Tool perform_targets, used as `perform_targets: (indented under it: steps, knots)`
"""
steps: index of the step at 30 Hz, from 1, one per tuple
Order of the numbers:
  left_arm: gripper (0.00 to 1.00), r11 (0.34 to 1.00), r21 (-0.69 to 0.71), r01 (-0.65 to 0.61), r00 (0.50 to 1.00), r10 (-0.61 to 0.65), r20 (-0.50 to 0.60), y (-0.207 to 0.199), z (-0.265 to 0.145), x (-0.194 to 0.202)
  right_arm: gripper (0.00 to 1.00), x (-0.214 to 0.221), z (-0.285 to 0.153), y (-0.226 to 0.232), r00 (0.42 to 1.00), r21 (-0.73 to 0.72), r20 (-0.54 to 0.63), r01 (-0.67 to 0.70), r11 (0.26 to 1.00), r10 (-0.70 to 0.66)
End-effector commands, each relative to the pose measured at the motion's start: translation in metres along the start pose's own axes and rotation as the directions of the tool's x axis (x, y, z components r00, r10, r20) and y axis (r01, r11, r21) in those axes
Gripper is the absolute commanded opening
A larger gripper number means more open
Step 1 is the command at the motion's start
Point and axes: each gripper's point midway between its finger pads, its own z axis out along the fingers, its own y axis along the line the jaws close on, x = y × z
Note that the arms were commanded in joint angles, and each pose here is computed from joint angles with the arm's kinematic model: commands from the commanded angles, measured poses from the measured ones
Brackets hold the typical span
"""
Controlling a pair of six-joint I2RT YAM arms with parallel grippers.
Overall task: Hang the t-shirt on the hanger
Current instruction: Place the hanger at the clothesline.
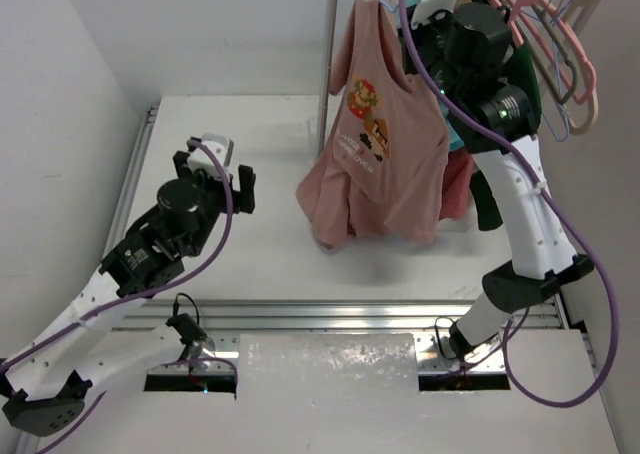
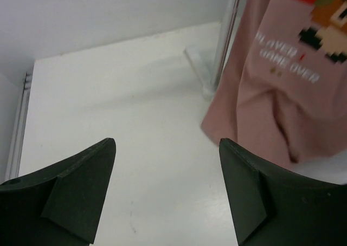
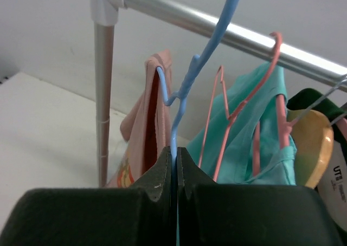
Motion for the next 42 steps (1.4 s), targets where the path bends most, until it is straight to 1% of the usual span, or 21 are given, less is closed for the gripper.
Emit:
perform_targets:
  steps: [1,2,4,6,7,10,11,14,20,23,24,27,31,32,34,35,37,38,40,41,42]
  knots:
    - [0.75,0.999,-0.024,0.038,0.999,-0.038,0.012,0.007,-0.005,0.015,0.00,-0.023,0.004,-0.009,0.996,0.025,0.080,0.028,0.999,-0.030]
    - [0.75,0.998,-0.021,0.057,0.998,-0.057,-0.009,0.004,-0.002,0.030,0.00,-0.024,0.008,-0.008,0.996,0.026,0.088,0.029,0.999,-0.032]
    - [0.75,0.997,-0.002,0.074,0.997,-0.074,-0.019,0.000,-0.003,0.043,0.00,-0.019,0.024,-0.006,0.995,0.015,0.082,0.048,0.999,-0.049]
    - [0.75,0.996,0.032,0.081,0.996,-0.080,-0.031,-0.006,-0.004,0.050,0.00,-0.020,0.033,-0.003,0.993,-0.024,0.113,0.049,0.999,-0.046]
    - [0.75,0.995,0.037,0.088,0.995,-0.086,-0.049,-0.008,-0.003,0.059,0.00,-0.015,0.037,-0.009,0.993,-0.010,0.112,0.039,0.999,-0.038]
    - [0.75,0.990,0.098,0.096,0.993,-0.089,-0.071,-0.020,-0.003,0.070,0.00,-0.025,0.040,-0.016,0.989,0.000,0.145,0.027,1.000,-0.027]
    - [0.74,0.987,0.127,0.101,0.993,-0.091,-0.081,-0.026,-0.003,0.072,0.00,-0.017,0.048,-0.015,0.991,0.000,0.125,0.039,0.999,-0.038]
    - [0.74,0.982,0.157,0.105,0.990,-0.089,-0.106,-0.034,-0.002,0.079,0.00,-0.010,0.062,-0.020,0.992,0.009,0.122,0.037,0.999,-0.038]
    - [0.74,0.978,0.180,0.108,0.990,-0.091,-0.103,-0.037,-0.004,0.079,0.00,-0.003,0.076,-0.016,0.991,-0.021,0.130,0.021,1.000,-0.018]
    - [0.74,0.977,0.181,0.110,0.991,-0.093,-0.098,-0.036,-0.005,0.077,0.00,0.019,0.085,-0.005,0.996,-0.058,0.085,0.010,0.998,-0.005]
    - [0.74,0.976,0.184,0.112,0.991,-0.096,-0.096,-0.036,-0.006,0.076,0.00,0.034,0.090,-0.002,0.999,-0.063,0.051,0.005,0.998,-0.001]
    - [0.74,0.973,0.204,0.110,0.991,-0.092,-0.097,-0.039,-0.007,0.077,0.00,0.052,0.087,0.005,1.000,-0.073,0.001,-0.031,0.997,0.031]
    - [0.74,0.972,0.211,0.106,0.990,-0.083,-0.115,-0.042,-0.004,0.081,0.00,0.052,0.071,0.002,0.997,-0.014,0.008,-0.075,0.997,0.075]
    - [0.75,0.972,0.211,0.106,0.990,-0.083,-0.115,-0.042,-0.004,0.081,0.00,0.060,0.069,0.000,0.997,0.020,-0.009,-0.078,0.997,0.079]
    - [0.75,0.969,0.221,0.107,0.989,-0.082,-0.120,-0.044,-0.004,0.082,0.00,0.049,0.058,0.001,0.991,0.030,0.021,-0.130,0.991,0.130]
    - [0.74,0.970,0.219,0.107,0.989,-0.083,-0.120,-0.043,-0.004,0.082,0.03,0.050,0.056,0.001,0.990,0.043,0.018,-0.143,0.989,0.142]
    - [0.74,0.969,0.224,0.107,0.989,-0.081,-0.120,-0.044,-0.004,0.082,0.13,0.051,0.052,0.005,0.988,0.053,-0.001,-0.154,0.987,0.155]
    - [0.75,0.969,0.222,0.108,0.989,-0.082,-0.122,-0.044,-0.003,0.082,0.28,0.048,0.050,0.005,0.987,0.051,-0.002,-0.160,0.986,0.161]
    - [0.75,0.970,0.220,0.107,0.989,-0.081,-0.124,-0.043,-0.003,0.083,0.40,0.048,0.043,0.015,0.984,0.007,-0.023,-0.177,0.984,0.178]
    - [0.75,0.970,0.218,0.106,0.989,-0.079,-0.127,-0.043,-0.003,0.083,0.57,0.047,0.040,0.016,0.982,-0.002,-0.029,-0.187,0.982,0.187]
    - [0.74,0.972,0.212,0.104,0.989,-0.078,-0.128,-0.042,-0.002,0.084,0.63,0.048,0.035,0.016,0.978,0.000,-0.042,-0.206,0.979,0.206]
